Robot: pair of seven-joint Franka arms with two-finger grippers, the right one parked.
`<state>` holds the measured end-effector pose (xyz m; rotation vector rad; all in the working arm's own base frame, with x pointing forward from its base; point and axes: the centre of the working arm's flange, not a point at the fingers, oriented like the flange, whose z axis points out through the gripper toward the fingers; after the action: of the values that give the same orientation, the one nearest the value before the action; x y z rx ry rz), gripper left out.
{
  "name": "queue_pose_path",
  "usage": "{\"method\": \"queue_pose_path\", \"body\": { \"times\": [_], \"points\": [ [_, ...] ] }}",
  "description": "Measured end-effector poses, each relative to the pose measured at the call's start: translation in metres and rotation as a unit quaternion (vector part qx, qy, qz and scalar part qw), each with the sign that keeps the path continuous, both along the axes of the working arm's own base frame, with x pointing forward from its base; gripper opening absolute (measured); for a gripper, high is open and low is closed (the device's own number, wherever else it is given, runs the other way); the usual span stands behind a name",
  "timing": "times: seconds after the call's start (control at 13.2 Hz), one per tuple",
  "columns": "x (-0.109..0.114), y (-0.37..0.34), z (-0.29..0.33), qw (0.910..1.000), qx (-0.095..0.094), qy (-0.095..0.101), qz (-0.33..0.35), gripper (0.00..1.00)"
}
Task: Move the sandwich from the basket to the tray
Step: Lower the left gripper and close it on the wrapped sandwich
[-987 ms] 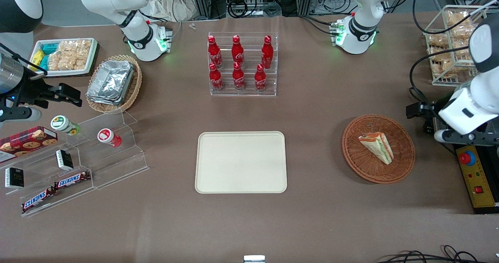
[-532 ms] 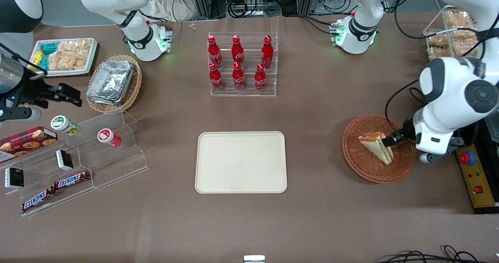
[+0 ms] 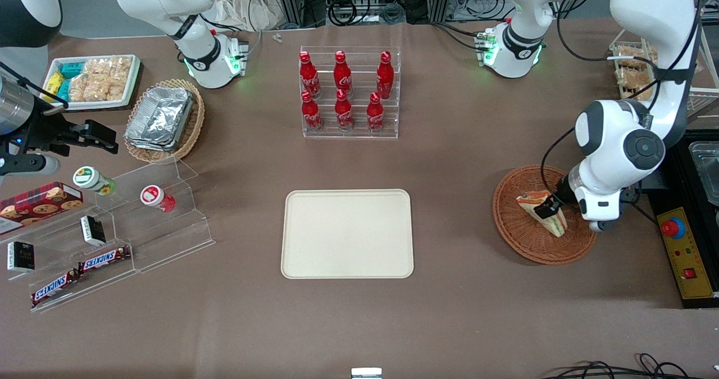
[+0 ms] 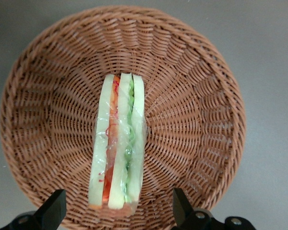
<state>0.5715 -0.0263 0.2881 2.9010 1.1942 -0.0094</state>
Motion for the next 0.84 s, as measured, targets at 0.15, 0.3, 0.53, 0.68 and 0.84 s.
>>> {"method": "queue_pose_path", "body": {
  "times": [0.15,0.3,0.53,0.68,0.84],
  "points": [
    [-0.001,0.003,-0.014,1.0,-0.001,0.002,0.006,1.0],
    [-0.002,0.008,-0.025,0.9999,0.0,0.008,0.011,1.0],
    [0.0,0.011,-0.04,0.9999,-0.002,0.001,0.015,0.9],
    [0.002,0.019,-0.041,0.9998,0.0,-0.004,0.022,0.67],
    [0.006,0.02,-0.035,0.9997,0.001,-0.01,0.022,0.46]
  ]
}}
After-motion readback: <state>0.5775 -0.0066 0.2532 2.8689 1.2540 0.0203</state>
